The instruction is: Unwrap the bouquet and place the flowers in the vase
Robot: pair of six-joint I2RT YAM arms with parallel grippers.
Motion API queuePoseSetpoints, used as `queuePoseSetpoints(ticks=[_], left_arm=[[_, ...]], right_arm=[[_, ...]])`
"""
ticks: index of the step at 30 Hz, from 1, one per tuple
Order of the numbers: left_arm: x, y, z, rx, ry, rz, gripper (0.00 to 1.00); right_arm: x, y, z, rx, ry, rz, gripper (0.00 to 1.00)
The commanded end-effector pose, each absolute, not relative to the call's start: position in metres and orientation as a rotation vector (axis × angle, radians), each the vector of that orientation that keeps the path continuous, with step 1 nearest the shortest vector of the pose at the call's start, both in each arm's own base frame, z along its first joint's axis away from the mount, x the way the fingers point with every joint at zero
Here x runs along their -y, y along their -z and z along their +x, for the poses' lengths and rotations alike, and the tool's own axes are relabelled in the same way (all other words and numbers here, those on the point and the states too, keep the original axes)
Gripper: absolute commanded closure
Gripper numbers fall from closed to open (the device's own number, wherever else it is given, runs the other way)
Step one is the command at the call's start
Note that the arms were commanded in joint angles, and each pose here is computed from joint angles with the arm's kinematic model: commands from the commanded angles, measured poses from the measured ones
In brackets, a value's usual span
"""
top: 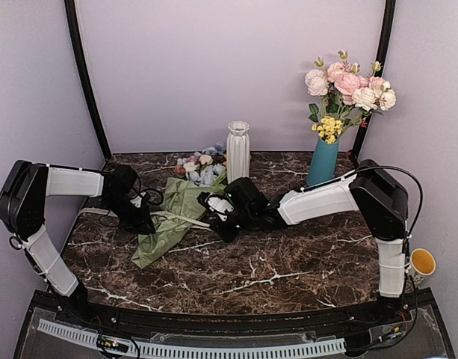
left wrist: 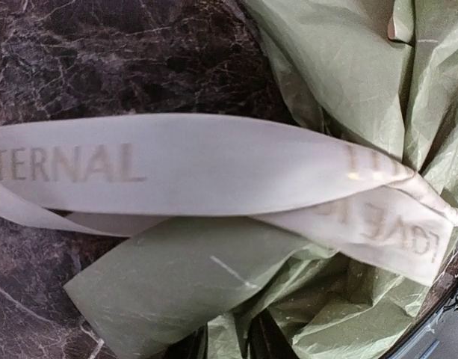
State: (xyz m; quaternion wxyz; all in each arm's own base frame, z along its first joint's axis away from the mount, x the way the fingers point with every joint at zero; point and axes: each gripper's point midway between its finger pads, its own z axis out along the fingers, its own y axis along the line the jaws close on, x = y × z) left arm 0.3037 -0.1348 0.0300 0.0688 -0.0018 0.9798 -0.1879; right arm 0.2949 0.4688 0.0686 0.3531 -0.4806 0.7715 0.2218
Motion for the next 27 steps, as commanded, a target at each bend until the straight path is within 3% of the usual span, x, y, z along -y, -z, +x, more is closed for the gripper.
queuePoseSetpoints(ticks=[1, 4, 14, 21, 27], left_arm=[[0.122, -0.024, 0.304, -2.962, 0.497, -0.04, 0.77], [0.126, -0.026, 0.306, -2.945, 0.528, -0.015, 0.77], [0.135, -0.041, 0.308, -2.878, 0.601, 0.084, 0.77], [0.137, -0.043, 0.303, -2.874, 0.627, 0.103, 0.78], [0.138, -0.047, 0.298, -2.866, 0.646, 0.129, 0.78]], right_arm=[[-0.446, -0.052, 0.286, -2.08, -0.594, -1.167, 1.0], [-0.443, -0.053, 0.279, -2.087, -0.617, -1.174, 0.93], [-0.496, -0.124, 0.297, -1.861, -0.7, -1.232, 0.49], [-0.535, -0.135, 0.322, -1.815, -0.659, -1.236, 0.36], [-0.564, -0.122, 0.331, -1.803, -0.625, -1.305, 0.37]])
